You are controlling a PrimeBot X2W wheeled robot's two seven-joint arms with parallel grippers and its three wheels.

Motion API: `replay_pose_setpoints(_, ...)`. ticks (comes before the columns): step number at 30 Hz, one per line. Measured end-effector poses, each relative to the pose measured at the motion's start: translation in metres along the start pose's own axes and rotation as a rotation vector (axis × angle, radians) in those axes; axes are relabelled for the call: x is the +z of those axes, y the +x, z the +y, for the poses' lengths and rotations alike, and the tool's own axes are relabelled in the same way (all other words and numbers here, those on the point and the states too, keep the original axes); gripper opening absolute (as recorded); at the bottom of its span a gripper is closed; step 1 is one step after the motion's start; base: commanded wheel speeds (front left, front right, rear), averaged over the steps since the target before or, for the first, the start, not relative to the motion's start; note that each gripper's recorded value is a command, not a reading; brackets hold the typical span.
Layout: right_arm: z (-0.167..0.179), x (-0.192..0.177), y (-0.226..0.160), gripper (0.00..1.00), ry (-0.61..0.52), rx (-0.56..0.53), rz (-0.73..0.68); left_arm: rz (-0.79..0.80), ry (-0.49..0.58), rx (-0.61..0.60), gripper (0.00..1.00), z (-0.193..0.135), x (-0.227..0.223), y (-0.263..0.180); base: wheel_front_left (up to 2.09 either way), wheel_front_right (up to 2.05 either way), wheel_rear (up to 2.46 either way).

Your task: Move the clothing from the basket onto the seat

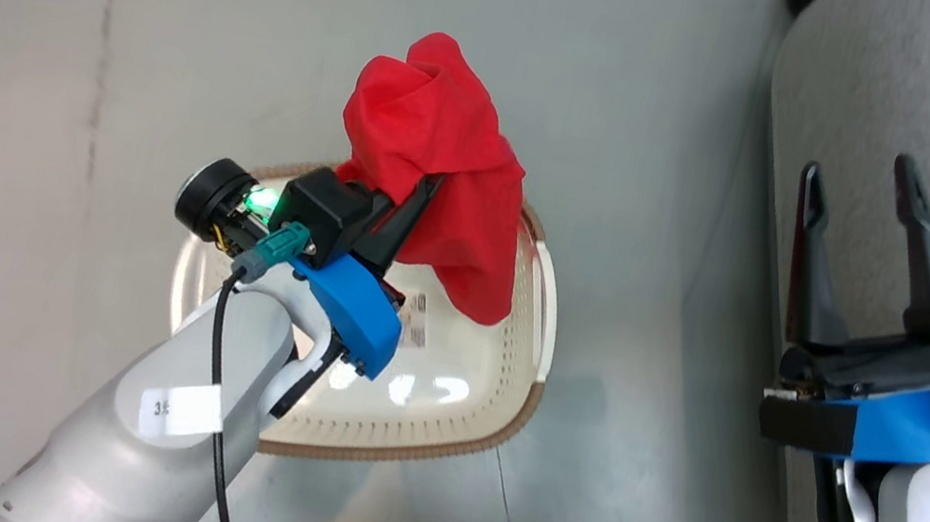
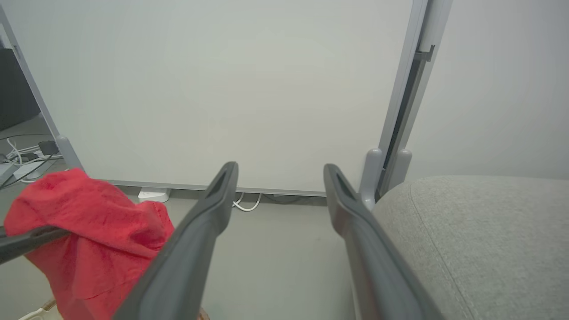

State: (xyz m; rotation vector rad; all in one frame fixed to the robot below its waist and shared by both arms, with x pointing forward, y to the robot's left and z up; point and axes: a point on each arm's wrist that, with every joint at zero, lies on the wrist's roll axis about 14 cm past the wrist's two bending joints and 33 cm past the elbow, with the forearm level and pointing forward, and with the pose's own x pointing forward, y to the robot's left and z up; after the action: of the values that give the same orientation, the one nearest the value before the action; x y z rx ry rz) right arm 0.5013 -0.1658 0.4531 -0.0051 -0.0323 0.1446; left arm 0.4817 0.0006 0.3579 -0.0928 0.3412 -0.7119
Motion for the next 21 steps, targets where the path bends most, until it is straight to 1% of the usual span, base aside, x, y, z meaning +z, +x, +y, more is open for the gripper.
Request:
replay_pose_setpoints(3, 0.003, 0.012, -0.007, 1.0, 0.0, 0.007, -0.016, -0.071, 0.042, 0.008, 0.0, -0.004, 0.03, -0.008, 0.0, 0.0, 0.0)
replay_pose_setpoints(11, 0.009, 0.043, -0.032, 1.0, -0.003, 0.014, -0.06, -0.233, 0.163, -0.017, 0.0, -0.033, 0.101, -0.03, 0.0, 0.0, 0.0)
replay_pose_setpoints(21, 0.016, 0.067, -0.066, 1.0, 0.006, 0.014, -0.095, -0.425, 0.287, -0.052, 0.0, -0.074, 0.184, -0.062, 0.0, 0.0, 0.0)
